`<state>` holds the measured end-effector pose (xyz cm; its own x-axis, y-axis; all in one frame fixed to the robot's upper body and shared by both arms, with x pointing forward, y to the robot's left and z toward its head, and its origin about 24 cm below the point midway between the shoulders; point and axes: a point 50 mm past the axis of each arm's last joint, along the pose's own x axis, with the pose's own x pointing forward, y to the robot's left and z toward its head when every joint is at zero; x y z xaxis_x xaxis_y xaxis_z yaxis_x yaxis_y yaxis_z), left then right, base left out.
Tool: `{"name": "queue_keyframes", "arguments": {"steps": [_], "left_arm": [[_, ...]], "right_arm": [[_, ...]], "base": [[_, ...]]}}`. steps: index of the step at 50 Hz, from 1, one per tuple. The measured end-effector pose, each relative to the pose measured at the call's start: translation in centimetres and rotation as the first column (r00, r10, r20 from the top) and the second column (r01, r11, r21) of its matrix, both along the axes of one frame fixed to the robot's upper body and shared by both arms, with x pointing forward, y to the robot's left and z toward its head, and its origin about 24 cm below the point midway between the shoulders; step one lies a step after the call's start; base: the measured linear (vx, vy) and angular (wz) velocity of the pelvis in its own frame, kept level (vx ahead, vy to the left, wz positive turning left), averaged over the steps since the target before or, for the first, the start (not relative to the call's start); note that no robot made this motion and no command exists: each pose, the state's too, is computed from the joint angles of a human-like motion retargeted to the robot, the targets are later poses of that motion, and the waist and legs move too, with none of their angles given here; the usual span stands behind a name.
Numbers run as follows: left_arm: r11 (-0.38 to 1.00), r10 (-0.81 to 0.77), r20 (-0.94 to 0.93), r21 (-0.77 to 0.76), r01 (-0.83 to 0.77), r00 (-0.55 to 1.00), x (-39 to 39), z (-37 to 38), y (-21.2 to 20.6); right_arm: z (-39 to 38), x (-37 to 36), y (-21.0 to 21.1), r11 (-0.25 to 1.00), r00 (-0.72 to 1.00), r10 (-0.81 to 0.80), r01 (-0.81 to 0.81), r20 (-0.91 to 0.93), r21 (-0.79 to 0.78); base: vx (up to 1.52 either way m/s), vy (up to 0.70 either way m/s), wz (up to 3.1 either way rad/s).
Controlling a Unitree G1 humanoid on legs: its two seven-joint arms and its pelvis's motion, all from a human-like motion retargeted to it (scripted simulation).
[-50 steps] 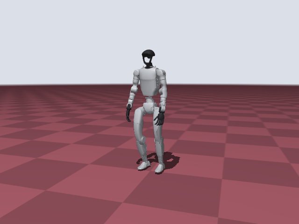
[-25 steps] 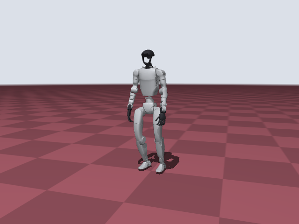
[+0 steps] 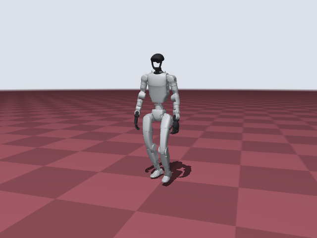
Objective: Walk
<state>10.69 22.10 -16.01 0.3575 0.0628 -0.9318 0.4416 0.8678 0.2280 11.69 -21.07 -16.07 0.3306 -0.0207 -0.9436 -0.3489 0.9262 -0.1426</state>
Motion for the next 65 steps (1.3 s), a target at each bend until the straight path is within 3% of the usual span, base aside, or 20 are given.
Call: {"name": "queue_keyframes", "arguments": {"steps": [25,43,65], "left_arm": [[0.998,0.003,-0.032,-0.064,-0.005,0.999,0.3,-0.3,-1.9],[0.998,0.056,0.158,-0.042,-0.050,0.986,5.5,1.8,-0.9],[0.992,0.118,0.000,-0.047,-0.118,0.993,0.7,-0.2,-1.2]], "right_arm": [[0.3,0.2,-1.2,0.988,0.987,-0.154,0.155,0.038,-0.011],[2.0,4.9,0.3,0.997,0.976,-0.070,0.063,0.206,0.038],[-0.5,-2.0,-0.4,0.993,0.993,-0.114,0.113,-0.031,-0.034]], "base": [[0.31,0.06,0.22],[0.41,0.07,0.53],[0.45,-0.06,0.25]]}}
